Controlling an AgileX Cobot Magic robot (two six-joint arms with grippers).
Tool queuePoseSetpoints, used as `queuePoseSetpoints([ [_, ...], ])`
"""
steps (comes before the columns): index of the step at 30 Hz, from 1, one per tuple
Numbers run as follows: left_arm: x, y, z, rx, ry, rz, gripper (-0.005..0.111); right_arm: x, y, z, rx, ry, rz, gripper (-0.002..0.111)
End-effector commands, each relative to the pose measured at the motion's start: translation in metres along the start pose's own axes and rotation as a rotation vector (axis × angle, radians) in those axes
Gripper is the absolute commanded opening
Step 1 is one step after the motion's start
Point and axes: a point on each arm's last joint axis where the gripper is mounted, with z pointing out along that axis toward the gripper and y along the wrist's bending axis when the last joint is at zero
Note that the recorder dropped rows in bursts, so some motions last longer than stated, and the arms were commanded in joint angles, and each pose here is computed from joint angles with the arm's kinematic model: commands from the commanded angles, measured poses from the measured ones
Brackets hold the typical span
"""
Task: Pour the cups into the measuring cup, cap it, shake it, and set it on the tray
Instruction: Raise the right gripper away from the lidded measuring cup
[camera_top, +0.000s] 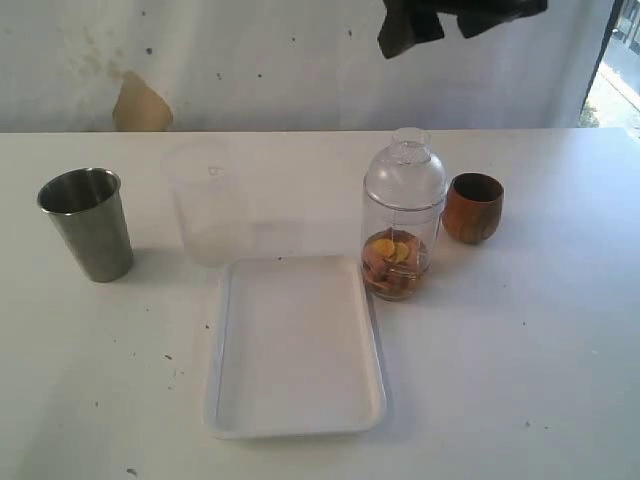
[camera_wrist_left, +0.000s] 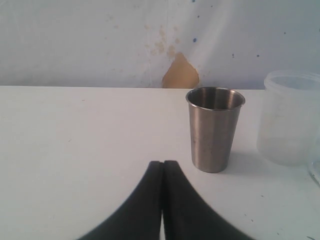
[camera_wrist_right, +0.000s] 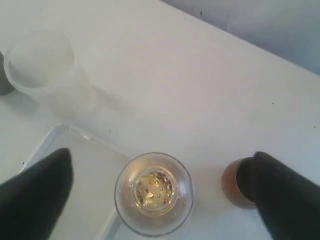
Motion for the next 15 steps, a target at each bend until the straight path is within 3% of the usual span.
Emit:
queuePoseSetpoints([
  [1, 0.002, 0.000, 0.000, 0.002, 0.001, -0.005, 0.000, 0.004, 0.004, -0.016, -0.010, 0.033, -0.036, 0.105],
  [10, 0.002, 0.000, 0.000, 0.002, 0.001, -0.005, 0.000, 0.006, 0.007, -0.014, -0.047, 0.040, -0.116, 0.105],
  [15, 0.002, 0.000, 0.000, 0.002, 0.001, -0.005, 0.000, 0.013, 0.017, -0.012, -0.132, -0.090, -0.139, 0.105],
])
